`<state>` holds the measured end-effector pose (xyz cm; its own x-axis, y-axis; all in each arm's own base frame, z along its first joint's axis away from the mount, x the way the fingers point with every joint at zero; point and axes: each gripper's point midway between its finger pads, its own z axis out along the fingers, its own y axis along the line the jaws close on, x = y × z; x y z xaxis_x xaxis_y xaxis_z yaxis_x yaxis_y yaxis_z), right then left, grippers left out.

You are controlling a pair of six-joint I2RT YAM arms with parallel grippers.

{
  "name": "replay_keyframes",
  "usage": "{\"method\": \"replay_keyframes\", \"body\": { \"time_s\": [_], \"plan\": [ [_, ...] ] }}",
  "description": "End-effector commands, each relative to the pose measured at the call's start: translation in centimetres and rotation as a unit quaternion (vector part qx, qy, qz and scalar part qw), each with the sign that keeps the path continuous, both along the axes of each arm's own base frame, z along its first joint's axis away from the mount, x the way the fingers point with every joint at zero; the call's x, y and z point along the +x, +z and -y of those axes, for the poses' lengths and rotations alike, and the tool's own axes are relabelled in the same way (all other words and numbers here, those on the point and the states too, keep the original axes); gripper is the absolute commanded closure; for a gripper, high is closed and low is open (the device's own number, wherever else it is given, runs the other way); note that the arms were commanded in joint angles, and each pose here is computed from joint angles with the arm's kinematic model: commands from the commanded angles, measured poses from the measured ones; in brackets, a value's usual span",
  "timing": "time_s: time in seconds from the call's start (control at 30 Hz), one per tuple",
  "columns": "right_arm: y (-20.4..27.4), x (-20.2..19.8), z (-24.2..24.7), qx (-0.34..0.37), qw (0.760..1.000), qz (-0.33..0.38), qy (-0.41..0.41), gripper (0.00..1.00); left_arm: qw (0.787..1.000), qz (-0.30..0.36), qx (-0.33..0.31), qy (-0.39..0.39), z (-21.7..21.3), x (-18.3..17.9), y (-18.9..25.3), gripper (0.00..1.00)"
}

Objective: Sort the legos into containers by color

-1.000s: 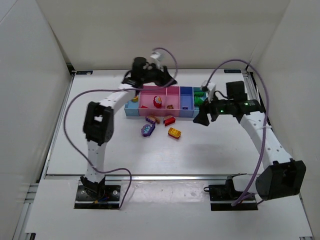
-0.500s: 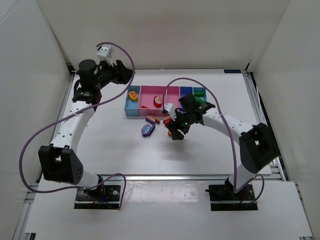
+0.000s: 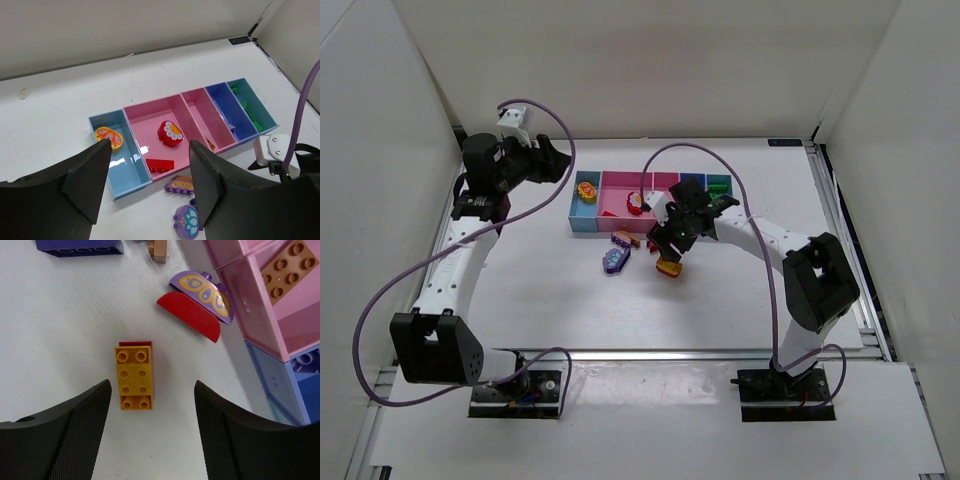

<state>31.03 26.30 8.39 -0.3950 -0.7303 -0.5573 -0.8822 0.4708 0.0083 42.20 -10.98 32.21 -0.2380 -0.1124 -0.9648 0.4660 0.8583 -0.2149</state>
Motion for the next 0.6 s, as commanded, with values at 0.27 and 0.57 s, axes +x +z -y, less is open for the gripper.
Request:
{"method": "replay_keyframes", "body": {
  "time_s": [0.27,0.57],
  "plan": [
    [-0.2,-2.4,-1.5,0.008,0.999,-0.018,0.048,0.28,1.0,0.012,-0.004,-0.012,-0.1,0.0,1.0,0.26],
    [-2.2,-2.3,-0.8,-0.005,0.999,-0.039,0.037,0.28,1.0,0.011,-0.002,-0.013,-0.2,0.2,0.8,0.26]
  ]
}}
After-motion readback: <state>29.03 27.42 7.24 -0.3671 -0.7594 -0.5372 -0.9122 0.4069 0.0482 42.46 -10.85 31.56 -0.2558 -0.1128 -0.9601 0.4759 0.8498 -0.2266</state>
